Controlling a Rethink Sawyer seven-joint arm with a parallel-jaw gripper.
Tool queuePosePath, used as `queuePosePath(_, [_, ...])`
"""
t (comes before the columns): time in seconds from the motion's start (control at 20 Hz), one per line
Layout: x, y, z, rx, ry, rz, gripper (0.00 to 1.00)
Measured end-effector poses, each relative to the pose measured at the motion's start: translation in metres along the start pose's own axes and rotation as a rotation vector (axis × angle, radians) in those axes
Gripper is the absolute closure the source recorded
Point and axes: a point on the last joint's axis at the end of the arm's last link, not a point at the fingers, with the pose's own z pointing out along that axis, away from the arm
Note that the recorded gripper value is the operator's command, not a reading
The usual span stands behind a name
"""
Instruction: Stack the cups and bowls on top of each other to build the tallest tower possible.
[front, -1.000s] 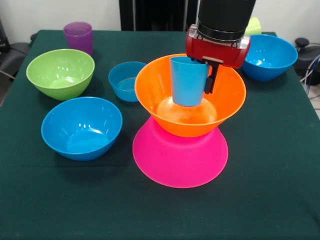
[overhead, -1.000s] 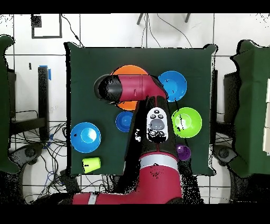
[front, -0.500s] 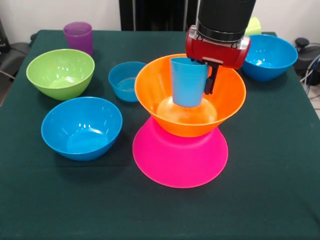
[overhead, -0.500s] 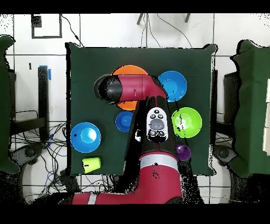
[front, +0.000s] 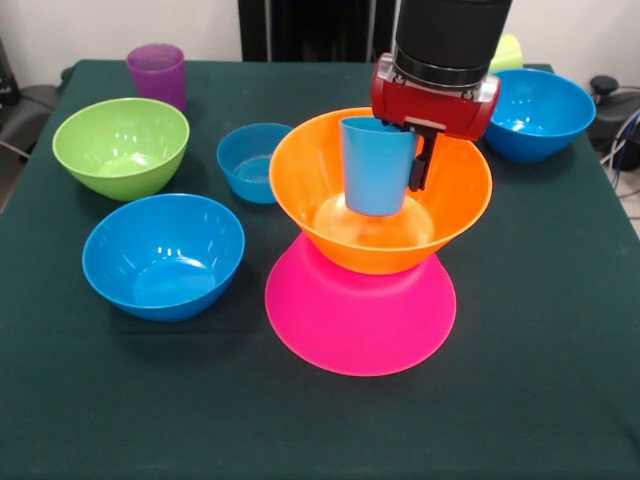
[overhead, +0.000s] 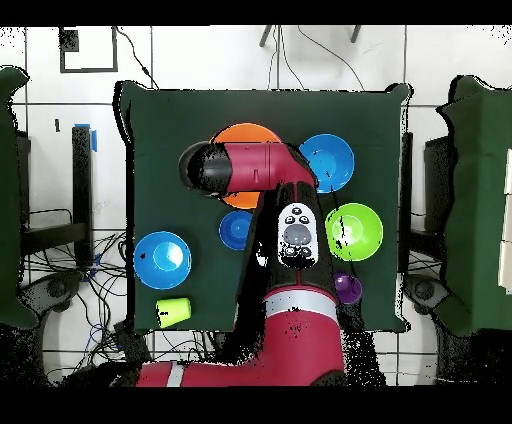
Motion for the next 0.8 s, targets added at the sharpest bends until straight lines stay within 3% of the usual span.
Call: queuePosePath(0.8, [-0.002,0.003,0.017,-0.027,-0.053,0.000,1.00])
